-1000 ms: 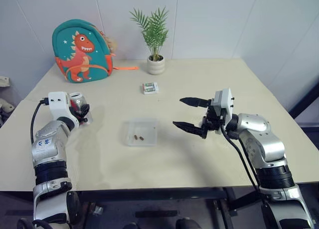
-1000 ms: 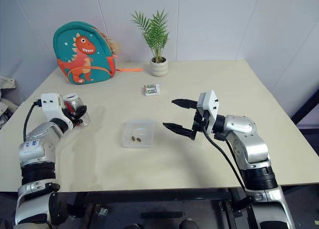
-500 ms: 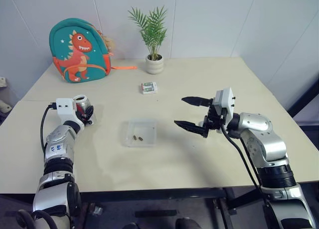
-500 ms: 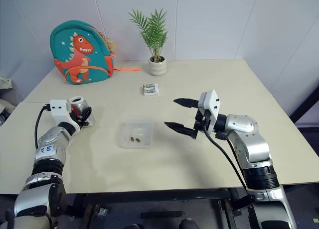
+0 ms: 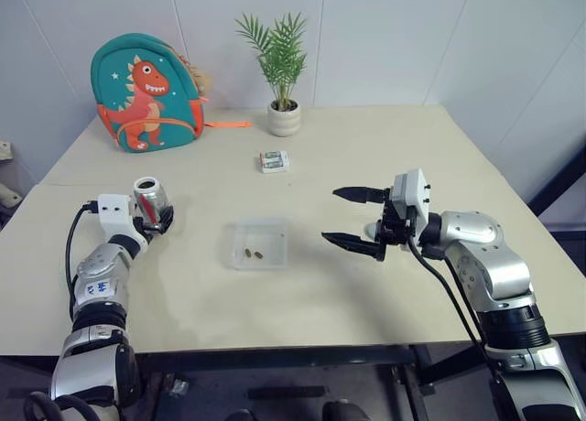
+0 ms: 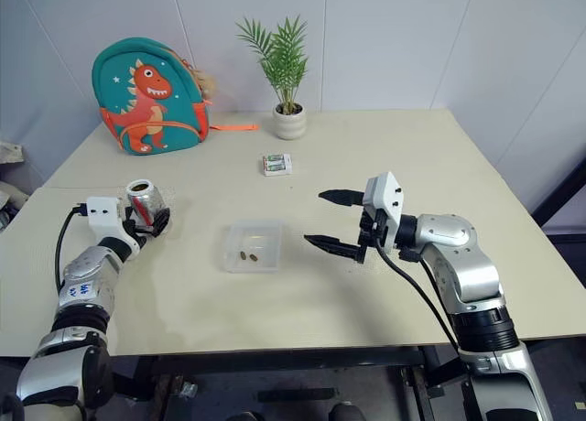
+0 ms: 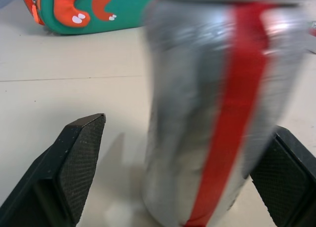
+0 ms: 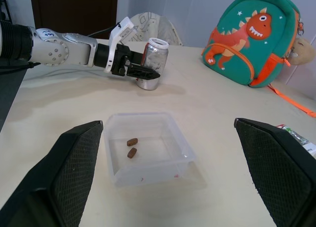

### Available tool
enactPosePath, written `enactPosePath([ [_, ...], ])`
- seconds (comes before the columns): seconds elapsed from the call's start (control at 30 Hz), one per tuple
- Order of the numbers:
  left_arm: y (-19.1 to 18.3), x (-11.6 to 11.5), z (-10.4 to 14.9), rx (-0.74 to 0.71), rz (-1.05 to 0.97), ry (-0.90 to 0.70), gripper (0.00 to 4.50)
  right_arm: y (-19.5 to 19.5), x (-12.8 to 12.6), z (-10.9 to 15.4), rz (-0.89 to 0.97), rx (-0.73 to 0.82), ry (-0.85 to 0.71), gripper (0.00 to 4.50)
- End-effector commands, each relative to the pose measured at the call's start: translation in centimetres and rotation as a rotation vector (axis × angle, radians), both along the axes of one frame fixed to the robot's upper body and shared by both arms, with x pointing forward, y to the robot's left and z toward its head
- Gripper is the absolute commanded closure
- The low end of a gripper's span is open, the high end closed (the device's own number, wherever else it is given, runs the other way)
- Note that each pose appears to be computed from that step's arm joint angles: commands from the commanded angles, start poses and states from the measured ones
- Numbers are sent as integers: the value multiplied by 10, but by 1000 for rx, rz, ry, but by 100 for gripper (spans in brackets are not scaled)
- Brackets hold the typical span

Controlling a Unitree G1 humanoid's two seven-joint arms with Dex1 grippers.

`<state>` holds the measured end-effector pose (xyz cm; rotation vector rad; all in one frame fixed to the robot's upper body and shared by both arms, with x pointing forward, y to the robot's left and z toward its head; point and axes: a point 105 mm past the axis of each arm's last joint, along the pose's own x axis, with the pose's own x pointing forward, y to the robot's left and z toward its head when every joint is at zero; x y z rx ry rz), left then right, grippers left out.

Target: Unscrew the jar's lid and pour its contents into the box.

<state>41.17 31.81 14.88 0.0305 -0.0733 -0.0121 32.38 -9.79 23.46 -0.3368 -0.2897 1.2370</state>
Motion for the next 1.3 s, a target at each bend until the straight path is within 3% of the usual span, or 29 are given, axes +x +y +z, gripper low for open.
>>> enactPosePath([
  [0.03,6,-6,18,27,5,-60,3,0,-5,8,15,-4,-35,0],
  [0.27,14,-30,6,80,22,-10,3,0,-8,6,21,-8,-20,0],
  [0.53,10,-81,14,174,-35,27,3,-3,-12,-1,21,-13,-2,0],
  [0.7,-36,-110,49,356,-346,-92,3,-11,-12,-1,6,-31,-11,0],
  [0.77,-57,-118,51,419,-499,-85,3,-14,-13,-1,9,-40,-17,0],
  [1.0,-106,-125,62,576,-899,-102,3,-25,-16,-2,28,-101,-10,0],
  [1.3,-118,-115,61,601,-1062,-94,3,-46,-20,-5,-51,-140,4,0],
])
